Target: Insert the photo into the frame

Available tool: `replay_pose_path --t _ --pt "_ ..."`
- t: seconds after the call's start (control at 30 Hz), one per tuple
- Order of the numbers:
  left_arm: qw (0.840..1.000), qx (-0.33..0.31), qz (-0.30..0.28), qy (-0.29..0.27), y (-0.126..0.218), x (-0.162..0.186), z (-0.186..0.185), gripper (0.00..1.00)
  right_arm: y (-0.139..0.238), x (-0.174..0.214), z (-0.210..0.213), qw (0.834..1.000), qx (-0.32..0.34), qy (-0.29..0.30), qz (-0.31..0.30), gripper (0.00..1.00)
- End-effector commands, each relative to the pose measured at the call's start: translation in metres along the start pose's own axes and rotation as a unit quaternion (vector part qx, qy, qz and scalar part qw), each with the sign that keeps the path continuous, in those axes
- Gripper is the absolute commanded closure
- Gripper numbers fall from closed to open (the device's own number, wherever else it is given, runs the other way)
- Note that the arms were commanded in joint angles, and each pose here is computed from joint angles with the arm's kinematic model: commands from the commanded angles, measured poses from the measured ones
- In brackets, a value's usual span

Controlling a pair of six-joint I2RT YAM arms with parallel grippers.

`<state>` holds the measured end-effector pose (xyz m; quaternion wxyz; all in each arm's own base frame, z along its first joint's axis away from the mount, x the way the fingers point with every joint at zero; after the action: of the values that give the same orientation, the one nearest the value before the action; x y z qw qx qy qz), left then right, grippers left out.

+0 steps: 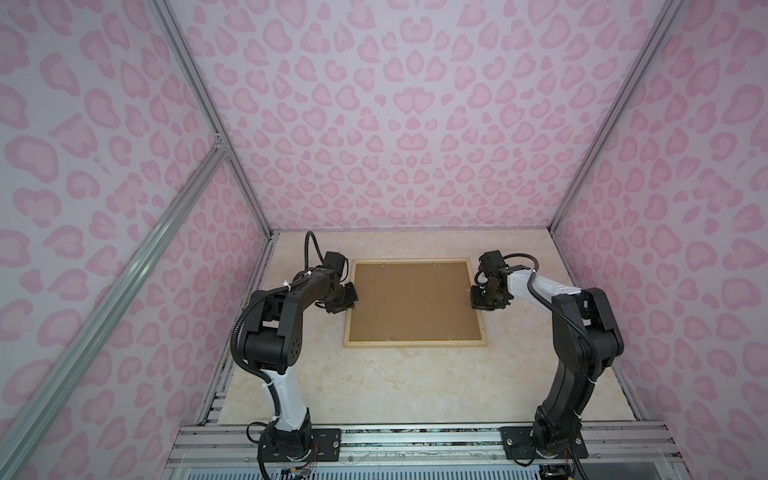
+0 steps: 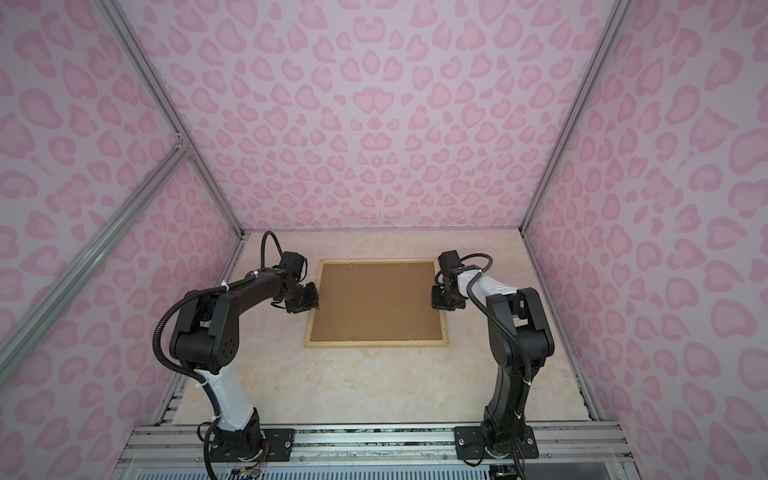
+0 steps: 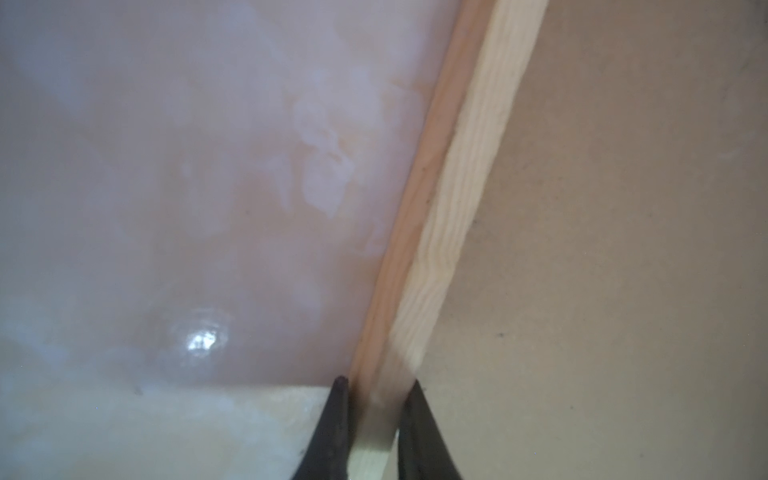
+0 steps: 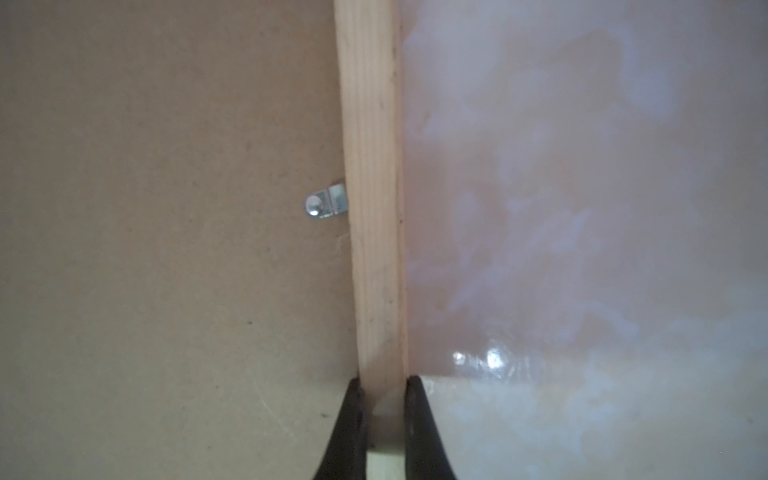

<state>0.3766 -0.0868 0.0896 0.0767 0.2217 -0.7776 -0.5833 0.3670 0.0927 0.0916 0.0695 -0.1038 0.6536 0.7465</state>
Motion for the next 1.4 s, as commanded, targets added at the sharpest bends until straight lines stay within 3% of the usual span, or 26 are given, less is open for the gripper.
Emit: replay_pose_path --t 0.0,0.2,0.33,0.47,0.53,0.63,0.7,0.77,0.87,1.0,1.17,1.37 --pt "0.998 0.030 0.038 0.031 -0.002 0.010 -0.005 0.87 -0.011 0.019 0.005 0.998 -0.028 -0.017 0.057 1.00" --pt "0.997 0.071 0.017 0.014 0.016 0.003 -0.018 0.86 -0.014 0.017 0.008 0.997 -0.043 -0.026 0.057 1.00" --pt "0.998 0.059 -0.023 0.020 0.035 -0.006 -0.018 0.37 -0.011 0.015 0.008 0.997 -0.047 -0.042 0.052 1.00" --pt "0.994 0.062 -0.087 0.007 0.073 -0.008 -0.019 0.02 0.007 0.010 0.002 0.996 -0.048 -0.075 0.033 1.00" --pt "0.992 0.063 -0.110 -0.006 0.091 -0.007 -0.020 0.03 0.017 0.008 0.002 0.995 -0.050 -0.085 0.029 1.00" --pt "0.981 0.071 -0.166 -0.069 0.124 0.007 -0.032 0.03 0.030 0.004 0.004 0.993 -0.050 -0.098 0.031 1.00" --pt "0.961 0.070 -0.233 -0.135 0.145 0.027 -0.049 0.03 0.037 0.004 0.005 0.992 -0.049 -0.107 0.036 1.00" --pt "0.925 0.101 -0.280 -0.237 0.156 0.057 -0.071 0.03 0.045 0.005 0.003 0.992 -0.039 -0.118 0.036 1.00" --pt "0.884 0.157 -0.287 -0.334 0.158 0.088 -0.090 0.03 0.057 0.004 0.001 0.989 -0.030 -0.138 0.034 1.00" --pt "0.829 0.167 -0.291 -0.448 0.161 0.126 -0.109 0.03 0.072 0.002 -0.001 0.982 -0.050 -0.175 0.047 1.00" --pt "0.732 0.164 -0.303 -0.588 0.162 0.183 -0.120 0.03 0.092 0.003 -0.003 0.978 -0.063 -0.195 0.051 1.00" --pt "0.639 0.139 -0.335 -0.679 0.158 0.223 -0.128 0.03 0.109 0.005 -0.005 0.974 -0.088 -0.206 0.045 1.00"
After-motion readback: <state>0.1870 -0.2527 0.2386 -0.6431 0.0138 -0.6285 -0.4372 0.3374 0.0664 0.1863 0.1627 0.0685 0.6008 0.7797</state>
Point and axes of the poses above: each gripper's point midway between its finger pads, its own y axis back along the fingers, its own z axis along the line the jaws close on, x = y × z, the point moved 7 cm from there along y, back along the fingers, and after that the axes turned 7 degrees about y, right-handed, at the moved point
